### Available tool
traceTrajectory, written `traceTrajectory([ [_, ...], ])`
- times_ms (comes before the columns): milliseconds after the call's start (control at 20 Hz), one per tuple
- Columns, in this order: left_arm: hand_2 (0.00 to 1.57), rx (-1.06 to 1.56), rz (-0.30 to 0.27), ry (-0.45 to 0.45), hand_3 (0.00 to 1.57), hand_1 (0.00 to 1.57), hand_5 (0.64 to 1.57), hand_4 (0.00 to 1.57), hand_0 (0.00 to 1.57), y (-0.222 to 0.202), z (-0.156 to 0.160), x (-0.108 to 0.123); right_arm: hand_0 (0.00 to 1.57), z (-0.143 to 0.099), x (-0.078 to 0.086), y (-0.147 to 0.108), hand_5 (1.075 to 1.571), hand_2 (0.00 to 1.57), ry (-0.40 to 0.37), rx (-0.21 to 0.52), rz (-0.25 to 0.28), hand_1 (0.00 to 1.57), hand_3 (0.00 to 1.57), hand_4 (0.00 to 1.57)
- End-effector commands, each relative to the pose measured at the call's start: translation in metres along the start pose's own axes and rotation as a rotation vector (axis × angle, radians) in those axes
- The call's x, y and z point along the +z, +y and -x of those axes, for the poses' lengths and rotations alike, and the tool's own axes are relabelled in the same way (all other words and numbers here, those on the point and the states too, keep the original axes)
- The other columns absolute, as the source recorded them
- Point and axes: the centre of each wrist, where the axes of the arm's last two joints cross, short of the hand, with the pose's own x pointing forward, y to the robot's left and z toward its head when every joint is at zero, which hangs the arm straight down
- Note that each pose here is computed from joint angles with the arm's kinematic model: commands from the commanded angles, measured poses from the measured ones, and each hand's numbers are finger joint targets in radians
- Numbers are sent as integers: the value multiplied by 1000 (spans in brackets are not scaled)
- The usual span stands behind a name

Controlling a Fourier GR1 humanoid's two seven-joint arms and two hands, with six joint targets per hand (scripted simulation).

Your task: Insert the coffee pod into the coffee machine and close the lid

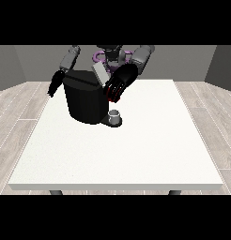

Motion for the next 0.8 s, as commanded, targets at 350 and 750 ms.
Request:
traceTrajectory([
  [350,0,105,198,41,0,0,1571,0,0,-94,-9,7,0,62,35,-15,1571,0,180,-11,19,0,0,0],
  [750,151,598,205,22,0,0,1571,0,0,-172,-8,33,0,103,84,-12,1571,0,294,-33,42,0,0,0],
])
